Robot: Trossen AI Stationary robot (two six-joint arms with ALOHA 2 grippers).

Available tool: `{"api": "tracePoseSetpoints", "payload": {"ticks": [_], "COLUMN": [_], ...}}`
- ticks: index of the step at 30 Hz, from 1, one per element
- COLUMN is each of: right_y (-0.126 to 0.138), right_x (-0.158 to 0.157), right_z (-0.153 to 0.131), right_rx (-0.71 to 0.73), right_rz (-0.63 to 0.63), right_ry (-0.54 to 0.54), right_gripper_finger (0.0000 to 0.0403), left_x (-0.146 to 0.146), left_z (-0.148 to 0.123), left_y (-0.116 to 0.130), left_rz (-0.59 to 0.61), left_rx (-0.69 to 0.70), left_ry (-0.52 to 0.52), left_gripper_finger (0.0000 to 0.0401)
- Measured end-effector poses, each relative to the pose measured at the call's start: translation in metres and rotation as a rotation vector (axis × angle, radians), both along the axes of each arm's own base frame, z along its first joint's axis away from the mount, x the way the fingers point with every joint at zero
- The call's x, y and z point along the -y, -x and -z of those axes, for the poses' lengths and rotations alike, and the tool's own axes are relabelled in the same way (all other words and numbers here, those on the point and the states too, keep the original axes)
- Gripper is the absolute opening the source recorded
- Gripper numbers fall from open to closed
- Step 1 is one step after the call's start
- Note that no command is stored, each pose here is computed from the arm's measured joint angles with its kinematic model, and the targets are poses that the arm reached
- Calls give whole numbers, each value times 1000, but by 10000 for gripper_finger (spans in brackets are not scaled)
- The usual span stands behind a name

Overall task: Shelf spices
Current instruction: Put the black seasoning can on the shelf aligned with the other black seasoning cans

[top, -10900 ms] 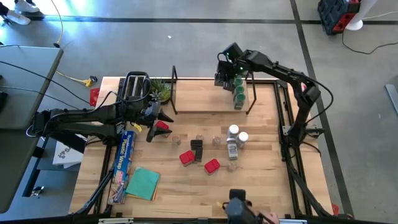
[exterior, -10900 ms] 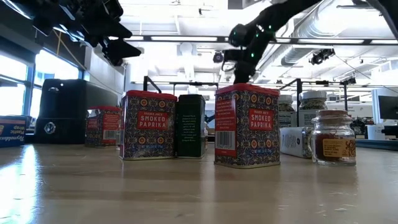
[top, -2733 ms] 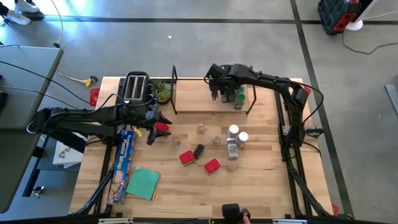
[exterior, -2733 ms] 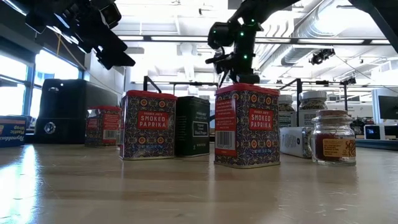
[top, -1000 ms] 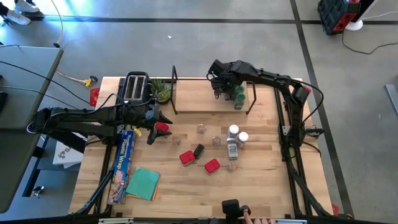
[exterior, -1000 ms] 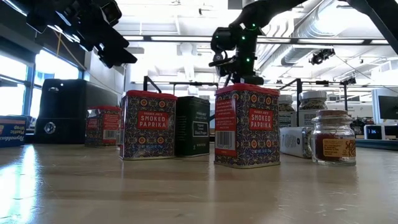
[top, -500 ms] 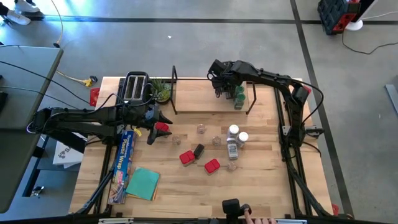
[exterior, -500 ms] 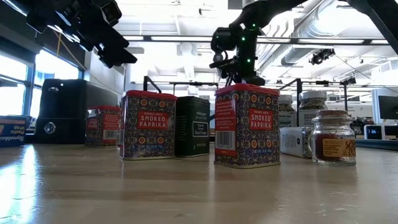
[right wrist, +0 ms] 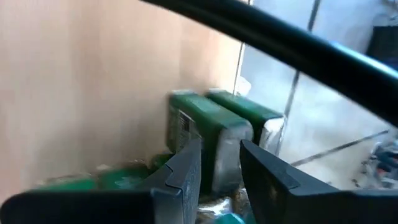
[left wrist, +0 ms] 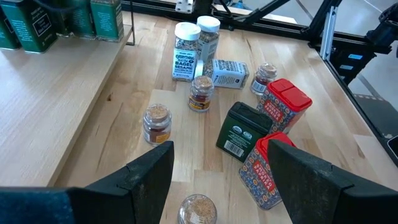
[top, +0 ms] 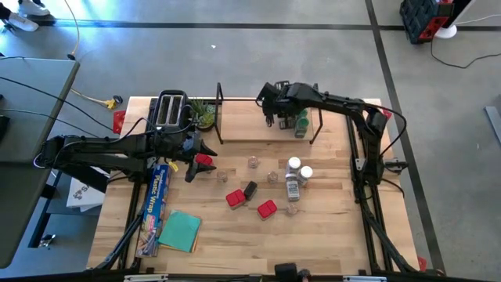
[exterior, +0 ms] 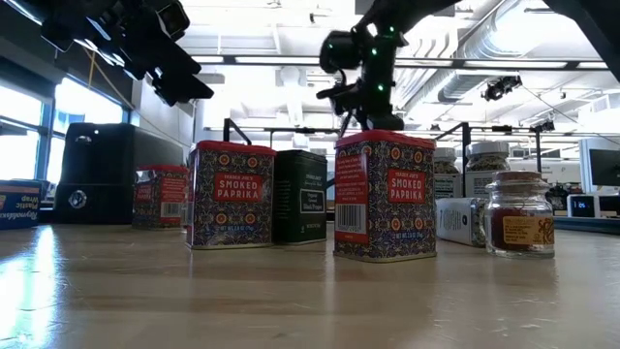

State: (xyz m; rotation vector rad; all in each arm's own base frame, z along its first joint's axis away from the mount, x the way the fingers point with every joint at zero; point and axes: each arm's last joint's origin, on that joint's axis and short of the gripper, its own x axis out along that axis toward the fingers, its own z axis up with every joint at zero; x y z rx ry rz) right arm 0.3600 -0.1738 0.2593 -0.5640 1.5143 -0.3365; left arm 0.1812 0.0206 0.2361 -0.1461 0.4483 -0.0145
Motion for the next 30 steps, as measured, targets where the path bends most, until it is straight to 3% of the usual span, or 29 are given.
{"api": "tracePoseSetpoints", "payload": {"ticks": [3,9,16,19,23,30], "right_y": [-12,-32,-43,-47,-52,-60], "right_x": [-30,-104,-186,-212,-233,-241], "right_z": [0,2,1,-1,-4,0], "right_rx": [10,47,124,210,320,374], "right_rz": [-50,-272,-441,-472,-489,-515], "right_ry": [-10,-163,-245,-367,-582,-631], "right_gripper_finger": [99,96,96,98,120,211], "left_x": [0,0,0,0,-1,-1], "left_z": [0,0,0,0,0,-1], "left_y": [0,0,0,0,0,-1], "left_rz": [0,0,0,-6,-22,-23], "left_rx": [0,-4,0,1,0,14], "left_ry": [0,0,-1,-5,-13,-15], "left_gripper_finger": [255,255,255,255,255,255]}}
